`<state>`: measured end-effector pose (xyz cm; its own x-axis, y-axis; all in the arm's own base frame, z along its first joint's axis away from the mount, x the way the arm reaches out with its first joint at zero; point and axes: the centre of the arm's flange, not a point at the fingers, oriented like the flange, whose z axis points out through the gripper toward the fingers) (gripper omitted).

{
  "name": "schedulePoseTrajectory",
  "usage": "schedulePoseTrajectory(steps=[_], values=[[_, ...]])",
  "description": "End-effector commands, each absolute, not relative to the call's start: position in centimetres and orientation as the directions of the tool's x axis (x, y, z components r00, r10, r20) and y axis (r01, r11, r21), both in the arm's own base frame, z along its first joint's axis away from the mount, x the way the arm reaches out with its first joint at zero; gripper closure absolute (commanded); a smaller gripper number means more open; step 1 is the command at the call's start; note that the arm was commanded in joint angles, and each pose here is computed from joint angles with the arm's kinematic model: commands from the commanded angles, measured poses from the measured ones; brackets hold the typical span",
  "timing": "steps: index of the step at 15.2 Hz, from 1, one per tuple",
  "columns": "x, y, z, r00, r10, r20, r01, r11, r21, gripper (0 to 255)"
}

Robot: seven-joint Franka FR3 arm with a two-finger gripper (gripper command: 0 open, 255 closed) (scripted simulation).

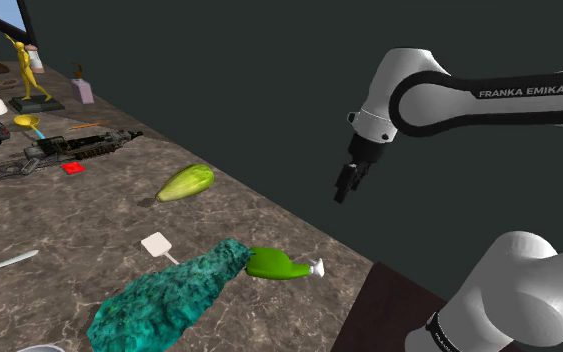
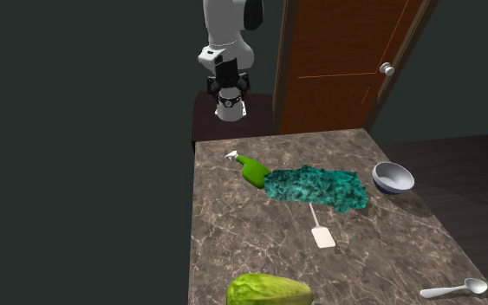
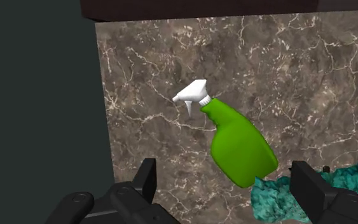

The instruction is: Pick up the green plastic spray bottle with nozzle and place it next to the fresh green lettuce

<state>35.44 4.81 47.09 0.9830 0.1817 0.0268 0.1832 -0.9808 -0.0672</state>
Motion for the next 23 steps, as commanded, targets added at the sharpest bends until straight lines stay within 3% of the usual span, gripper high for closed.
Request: schedulePoseTrajectory(steps=[1,9,18,23], values=[[36.1,5.4,44.5,0.968,0.247,0.029,0.249,-0.966,-0.064,0],[38.0,8.0,34.3,0.874,0.485,0.025,0.486,-0.872,-0.055,0],[39.2,11.3,22.9,0.699,0.715,0.019,0.715,-0.698,-0.046,0],[39.2,11.5,20.4,0.693,0.721,0.019,0.721,-0.692,-0.046,0]])
